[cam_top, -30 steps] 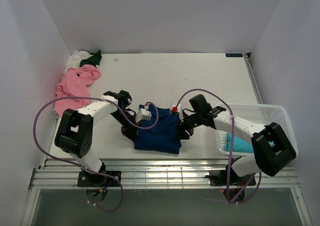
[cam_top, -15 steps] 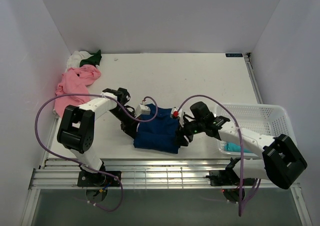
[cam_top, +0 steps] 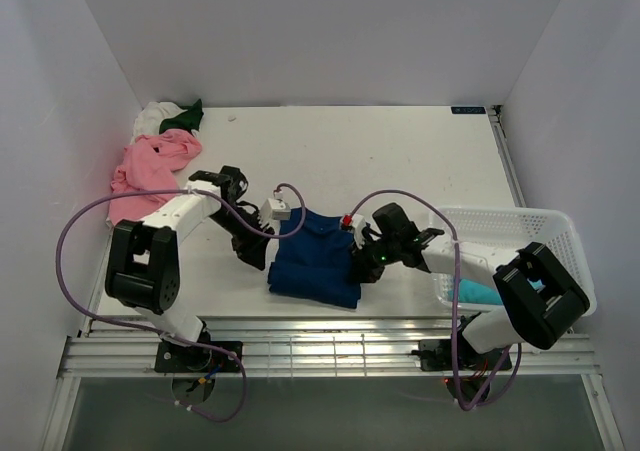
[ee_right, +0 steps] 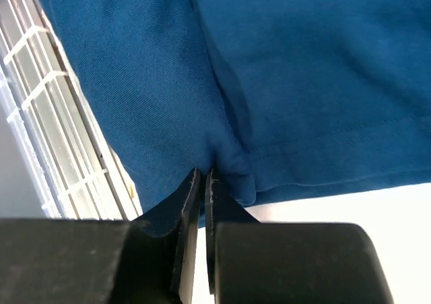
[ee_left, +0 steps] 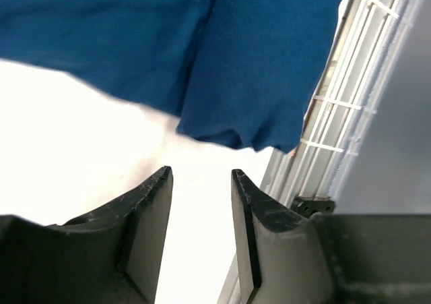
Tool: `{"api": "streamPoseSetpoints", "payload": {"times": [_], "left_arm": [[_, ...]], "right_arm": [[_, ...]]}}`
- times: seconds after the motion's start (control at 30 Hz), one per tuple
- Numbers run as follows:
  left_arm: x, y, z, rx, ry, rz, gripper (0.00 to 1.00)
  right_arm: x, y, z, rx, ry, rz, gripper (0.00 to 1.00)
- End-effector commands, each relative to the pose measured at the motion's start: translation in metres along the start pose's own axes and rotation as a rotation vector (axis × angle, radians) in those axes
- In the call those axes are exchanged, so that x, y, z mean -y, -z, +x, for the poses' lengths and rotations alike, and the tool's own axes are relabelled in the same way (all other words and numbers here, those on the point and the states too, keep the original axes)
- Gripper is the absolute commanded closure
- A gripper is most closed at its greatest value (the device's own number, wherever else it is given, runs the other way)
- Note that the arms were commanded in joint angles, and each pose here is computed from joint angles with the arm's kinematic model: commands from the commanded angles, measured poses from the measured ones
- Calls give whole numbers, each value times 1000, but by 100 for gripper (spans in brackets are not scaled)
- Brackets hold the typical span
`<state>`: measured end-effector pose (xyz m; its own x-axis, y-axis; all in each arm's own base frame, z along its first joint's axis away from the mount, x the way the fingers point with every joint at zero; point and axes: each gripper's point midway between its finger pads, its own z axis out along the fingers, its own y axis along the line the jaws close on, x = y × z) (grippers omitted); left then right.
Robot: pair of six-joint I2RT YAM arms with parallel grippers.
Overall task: Roll the t-shirts
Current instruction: Roll the T-shirt to the center of the board.
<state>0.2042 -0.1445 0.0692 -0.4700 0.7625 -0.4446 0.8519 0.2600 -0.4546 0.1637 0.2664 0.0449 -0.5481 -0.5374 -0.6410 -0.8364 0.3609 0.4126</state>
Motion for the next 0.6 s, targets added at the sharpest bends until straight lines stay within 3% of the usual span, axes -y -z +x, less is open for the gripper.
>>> {"api": "streamPoseSetpoints", "payload": {"times": [0.0, 0.2, 0.23, 0.27, 0.37, 0.4, 0.57], "left_arm": [[-3, 29, -23, 69, -116, -93, 49], [14, 36, -50, 207, -116, -75, 42], [18, 29, -44, 208, -17, -68, 42], [20, 25, -42, 206, -9, -83, 41], [26, 15, -31, 218, -93, -148, 38], [15, 25, -37, 241, -164, -272, 32], [7, 20, -30, 248, -204, -403, 29]], "right_arm": [[9, 3, -22, 55, 2, 27, 92], [11, 1, -27, 58, -27, 24, 92], [12, 1, -28, 61, -43, 26, 92], [15, 2, -29, 66, -57, 32, 92], [19, 4, -31, 85, -131, 22, 92], [21, 4, -31, 89, -148, 25, 92], [28, 9, -38, 112, -220, 39, 92]]}}
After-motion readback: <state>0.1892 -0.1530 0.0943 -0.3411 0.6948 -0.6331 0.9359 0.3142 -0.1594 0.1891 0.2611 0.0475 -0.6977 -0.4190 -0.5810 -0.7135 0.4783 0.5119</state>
